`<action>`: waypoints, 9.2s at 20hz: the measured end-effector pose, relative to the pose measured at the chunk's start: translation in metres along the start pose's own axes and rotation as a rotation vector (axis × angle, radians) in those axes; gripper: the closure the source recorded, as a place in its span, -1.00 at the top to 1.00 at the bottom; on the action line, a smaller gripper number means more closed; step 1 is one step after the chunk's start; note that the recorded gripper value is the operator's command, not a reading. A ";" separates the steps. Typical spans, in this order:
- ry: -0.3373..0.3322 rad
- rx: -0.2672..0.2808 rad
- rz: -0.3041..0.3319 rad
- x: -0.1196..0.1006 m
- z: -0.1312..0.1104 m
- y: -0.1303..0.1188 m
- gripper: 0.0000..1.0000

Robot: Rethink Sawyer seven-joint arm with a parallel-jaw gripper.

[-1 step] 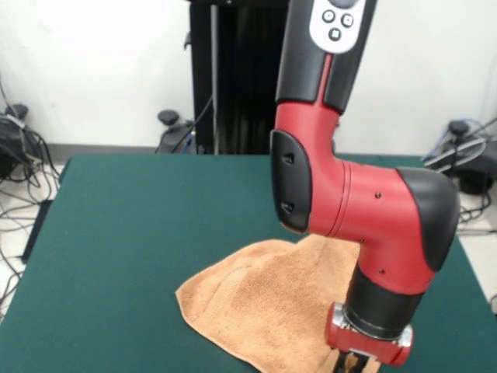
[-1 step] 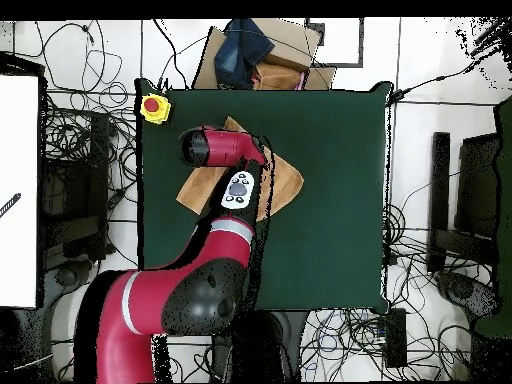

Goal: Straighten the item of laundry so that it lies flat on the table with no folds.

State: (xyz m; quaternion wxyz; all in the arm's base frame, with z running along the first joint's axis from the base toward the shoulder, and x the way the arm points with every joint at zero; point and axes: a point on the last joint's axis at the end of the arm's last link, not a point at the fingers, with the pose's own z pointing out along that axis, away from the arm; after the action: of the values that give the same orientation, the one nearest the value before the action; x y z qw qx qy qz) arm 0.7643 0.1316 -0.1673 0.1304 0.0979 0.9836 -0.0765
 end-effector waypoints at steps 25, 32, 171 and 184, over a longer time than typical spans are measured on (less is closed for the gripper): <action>0.111 0.018 0.073 0.018 -0.037 -0.027 1.00; 0.198 0.034 0.141 0.013 -0.097 -0.058 1.00; -0.128 0.042 -0.098 0.030 0.021 -0.090 -1.00; -0.169 0.056 -0.123 0.014 0.031 -0.093 -1.00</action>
State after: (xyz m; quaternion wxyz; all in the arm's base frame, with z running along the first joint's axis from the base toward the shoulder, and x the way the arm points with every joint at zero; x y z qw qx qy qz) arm 0.7391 0.0384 -0.1887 0.2053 0.0341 0.9707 -0.1199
